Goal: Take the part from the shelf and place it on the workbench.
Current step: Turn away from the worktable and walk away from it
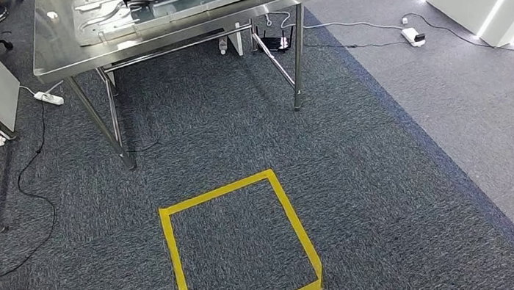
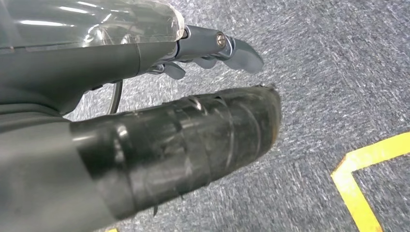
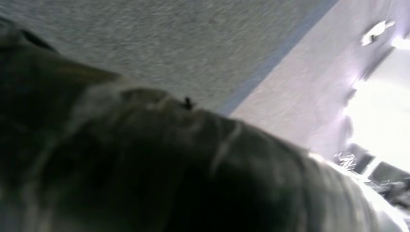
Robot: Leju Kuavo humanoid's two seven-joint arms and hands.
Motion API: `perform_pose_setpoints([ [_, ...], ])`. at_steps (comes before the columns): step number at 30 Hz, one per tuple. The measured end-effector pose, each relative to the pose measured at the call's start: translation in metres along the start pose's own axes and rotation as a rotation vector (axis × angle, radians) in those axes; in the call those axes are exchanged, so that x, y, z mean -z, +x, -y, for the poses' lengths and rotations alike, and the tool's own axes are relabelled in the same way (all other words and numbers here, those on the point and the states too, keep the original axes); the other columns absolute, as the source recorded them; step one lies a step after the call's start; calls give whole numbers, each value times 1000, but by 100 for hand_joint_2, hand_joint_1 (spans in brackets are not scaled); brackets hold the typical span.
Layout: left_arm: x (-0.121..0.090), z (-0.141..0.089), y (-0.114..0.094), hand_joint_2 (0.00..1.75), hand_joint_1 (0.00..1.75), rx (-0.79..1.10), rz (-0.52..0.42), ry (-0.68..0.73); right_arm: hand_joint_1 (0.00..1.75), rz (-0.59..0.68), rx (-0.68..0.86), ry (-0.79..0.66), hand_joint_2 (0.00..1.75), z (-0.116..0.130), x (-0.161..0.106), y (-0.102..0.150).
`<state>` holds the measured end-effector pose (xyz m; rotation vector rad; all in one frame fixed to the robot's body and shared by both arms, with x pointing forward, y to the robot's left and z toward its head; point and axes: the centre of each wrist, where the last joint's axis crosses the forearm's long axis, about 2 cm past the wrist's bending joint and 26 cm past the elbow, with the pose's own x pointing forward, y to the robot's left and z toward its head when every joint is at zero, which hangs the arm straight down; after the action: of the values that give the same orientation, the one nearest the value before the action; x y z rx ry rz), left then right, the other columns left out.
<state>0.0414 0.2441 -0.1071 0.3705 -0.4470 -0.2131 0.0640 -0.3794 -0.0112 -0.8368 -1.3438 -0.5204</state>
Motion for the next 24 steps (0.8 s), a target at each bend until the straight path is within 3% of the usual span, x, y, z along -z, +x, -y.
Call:
perform_pose_setpoints([
  [5,0,1,1,0,0,-2,1,-1,0,-63,-24,-21,0,4,-5,-11],
  [8,-1,1,0,0,0,-5,-5,-1,0,-147,-156,29,0,1,-10,-21],
  [18,-1,4,5,0,0,-1,-2,-8,0,-768,-436,100,0,-35,-75,-79],
  [24,-1,4,3,0,0,1,-5,-8,0,-925,-412,262,0,-62,-106,-83],
])
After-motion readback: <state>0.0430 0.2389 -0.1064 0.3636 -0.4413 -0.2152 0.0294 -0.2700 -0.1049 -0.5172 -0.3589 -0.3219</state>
